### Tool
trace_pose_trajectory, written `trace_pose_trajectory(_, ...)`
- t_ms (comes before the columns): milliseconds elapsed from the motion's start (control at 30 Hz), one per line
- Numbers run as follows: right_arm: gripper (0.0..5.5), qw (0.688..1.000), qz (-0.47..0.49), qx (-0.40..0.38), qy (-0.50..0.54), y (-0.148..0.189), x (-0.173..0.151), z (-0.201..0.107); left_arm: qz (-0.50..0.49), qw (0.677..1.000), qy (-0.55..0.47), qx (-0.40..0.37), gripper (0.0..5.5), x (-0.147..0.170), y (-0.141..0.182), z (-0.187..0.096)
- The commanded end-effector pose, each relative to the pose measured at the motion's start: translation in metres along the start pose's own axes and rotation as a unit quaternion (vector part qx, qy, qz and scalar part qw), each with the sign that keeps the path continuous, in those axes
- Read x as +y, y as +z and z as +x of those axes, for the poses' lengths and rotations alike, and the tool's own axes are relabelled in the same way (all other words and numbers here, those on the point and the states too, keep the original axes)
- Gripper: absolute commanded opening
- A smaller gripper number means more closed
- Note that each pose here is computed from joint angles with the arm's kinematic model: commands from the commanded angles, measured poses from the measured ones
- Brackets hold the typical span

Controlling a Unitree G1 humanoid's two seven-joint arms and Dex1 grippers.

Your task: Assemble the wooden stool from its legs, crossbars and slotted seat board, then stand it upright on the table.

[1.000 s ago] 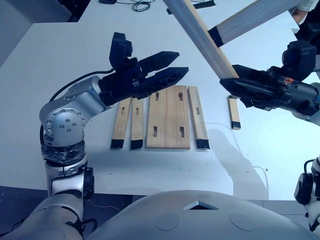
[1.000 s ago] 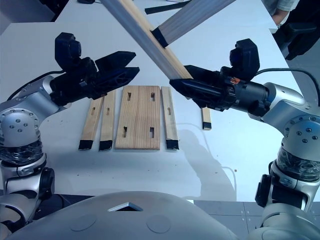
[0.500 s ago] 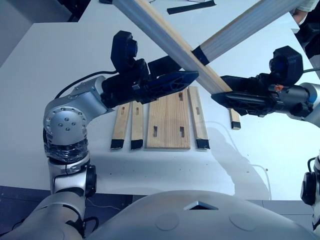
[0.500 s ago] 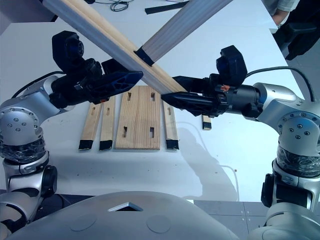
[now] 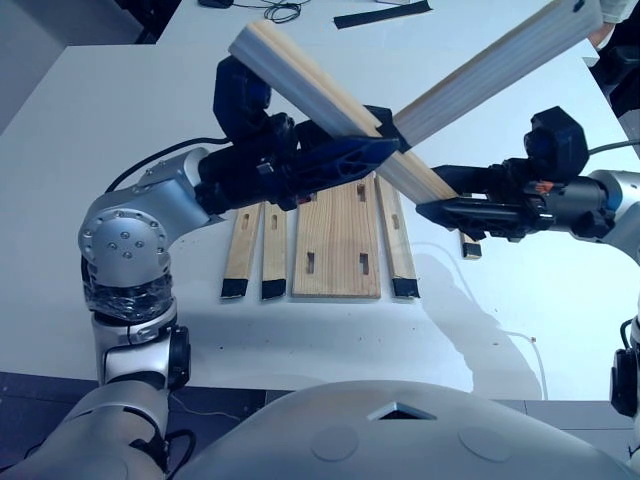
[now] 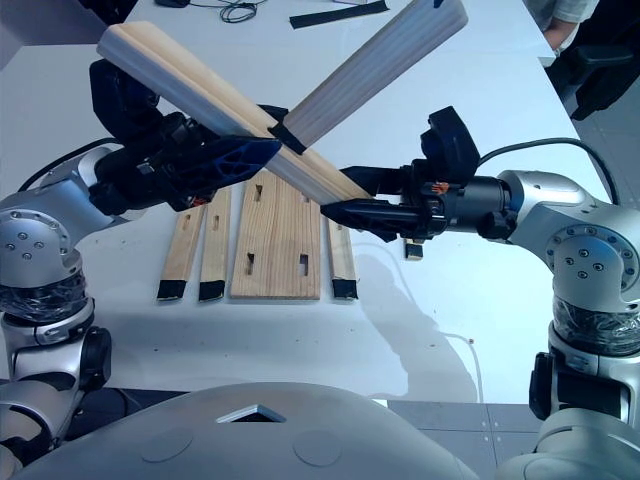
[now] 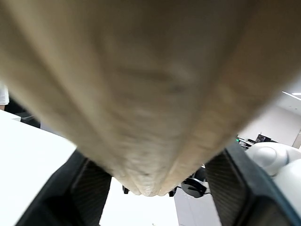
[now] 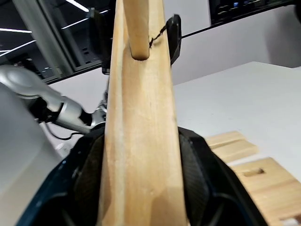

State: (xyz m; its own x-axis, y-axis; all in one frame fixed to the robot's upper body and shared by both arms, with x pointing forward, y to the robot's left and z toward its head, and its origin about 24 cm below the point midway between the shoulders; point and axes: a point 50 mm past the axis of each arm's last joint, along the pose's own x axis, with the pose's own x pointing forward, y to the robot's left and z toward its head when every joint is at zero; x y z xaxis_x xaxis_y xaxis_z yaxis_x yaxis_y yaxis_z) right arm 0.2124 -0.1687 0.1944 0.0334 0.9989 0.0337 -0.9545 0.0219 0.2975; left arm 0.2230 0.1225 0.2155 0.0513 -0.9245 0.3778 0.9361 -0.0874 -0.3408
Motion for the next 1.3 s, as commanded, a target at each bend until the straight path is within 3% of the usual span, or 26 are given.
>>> trace_pose_trajectory(33, 2.05, 1.000, -0.005, 0.015, -0.012, 0.000, -0.001, -0.002, 0.003, 1.000, -0.014, 0.003, 2.19, -0.004, 0.001, 0.001)
trace_pose_trajectory(400, 2.05, 0.999, -0.017, 0.028, -0.008, 0.000, 0.000, 0.001, 0.008, 1.000, -0.008, 0.016, 2.19, -0.002, -0.004, 0.002)
trace_pose_trajectory(633, 3.31, 0.994, -0.023, 0.089, -0.066, -0.019, -0.010, -0.009, 0.026, 0.999, 0.019, 0.017, 2.11, 0.003, 0.001, -0.004)
trace_pose_trajectory(800, 3.40, 0.979, -0.031, 0.152, -0.132, -0.047, -0.018, -0.035, 0.095, 0.990, 0.101, 0.035, 2.07, 0.018, 0.025, -0.022)
trace_pose_trajectory(900, 3.40, 0.970, -0.032, 0.166, -0.174, -0.056, -0.019, -0.049, 0.150, 0.977, 0.137, 0.066, 2.07, 0.016, 0.037, -0.036)
trace_pose_trajectory(1033, 3.40, 0.962, -0.034, 0.165, -0.217, -0.063, -0.013, -0.063, 0.200, 0.952, 0.149, 0.175, 2.07, 0.005, 0.030, -0.055)
trace_pose_trajectory(1300, 3.40, 0.955, -0.029, 0.152, -0.253, -0.075, 0.004, -0.067, 0.213, 0.928, 0.121, 0.280, 2.07, -0.006, 0.012, -0.077)
